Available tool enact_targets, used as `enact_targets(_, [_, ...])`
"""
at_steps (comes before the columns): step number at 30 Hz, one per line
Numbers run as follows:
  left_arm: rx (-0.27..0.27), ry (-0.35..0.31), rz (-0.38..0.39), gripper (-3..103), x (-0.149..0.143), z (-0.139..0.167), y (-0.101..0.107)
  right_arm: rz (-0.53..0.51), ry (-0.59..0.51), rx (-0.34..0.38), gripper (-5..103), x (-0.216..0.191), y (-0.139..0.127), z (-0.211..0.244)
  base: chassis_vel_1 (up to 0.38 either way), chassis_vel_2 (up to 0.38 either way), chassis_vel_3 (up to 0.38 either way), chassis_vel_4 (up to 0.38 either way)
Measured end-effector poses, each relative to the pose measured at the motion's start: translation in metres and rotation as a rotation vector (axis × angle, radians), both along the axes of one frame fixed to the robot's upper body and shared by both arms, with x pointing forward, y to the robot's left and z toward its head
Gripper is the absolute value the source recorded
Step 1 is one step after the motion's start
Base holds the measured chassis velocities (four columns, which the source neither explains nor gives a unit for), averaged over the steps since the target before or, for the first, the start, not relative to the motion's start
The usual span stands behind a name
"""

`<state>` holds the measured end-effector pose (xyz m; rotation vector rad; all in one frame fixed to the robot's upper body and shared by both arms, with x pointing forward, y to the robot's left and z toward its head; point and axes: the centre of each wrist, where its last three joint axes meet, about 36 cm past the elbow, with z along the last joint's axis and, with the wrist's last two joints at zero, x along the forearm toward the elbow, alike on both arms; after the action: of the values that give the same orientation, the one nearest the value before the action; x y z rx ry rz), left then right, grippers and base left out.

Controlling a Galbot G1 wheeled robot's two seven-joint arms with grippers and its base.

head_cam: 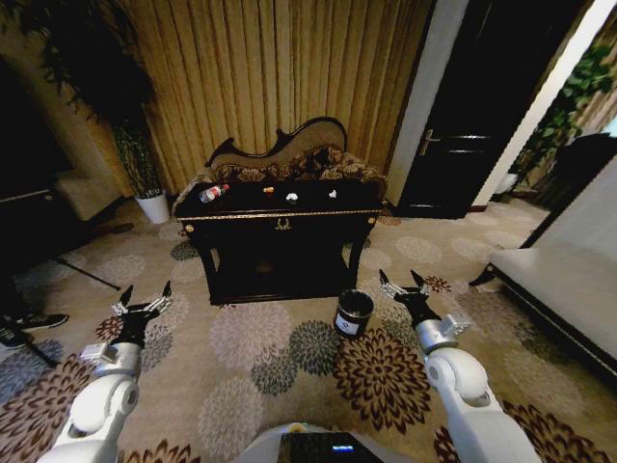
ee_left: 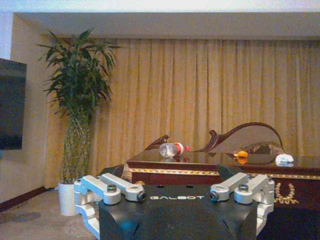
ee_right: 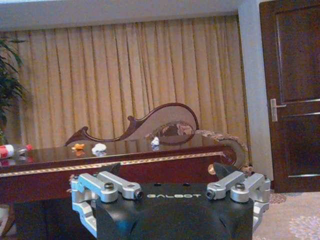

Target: Move to the front of the table and place the trash on the table into the trash bin.

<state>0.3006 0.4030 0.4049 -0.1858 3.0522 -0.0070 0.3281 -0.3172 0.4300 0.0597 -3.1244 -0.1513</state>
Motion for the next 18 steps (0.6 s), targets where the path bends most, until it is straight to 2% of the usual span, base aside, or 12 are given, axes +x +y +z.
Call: enact_targets(18, [-0.005, 0.014, -0.012, 100, -0.0024, -0.0043, -0.0013, -0.022, 0.002, 0.006, 100, -0.0011, -0.0035, -0.0102, -0.219, 0.234, 0.232, -0.218])
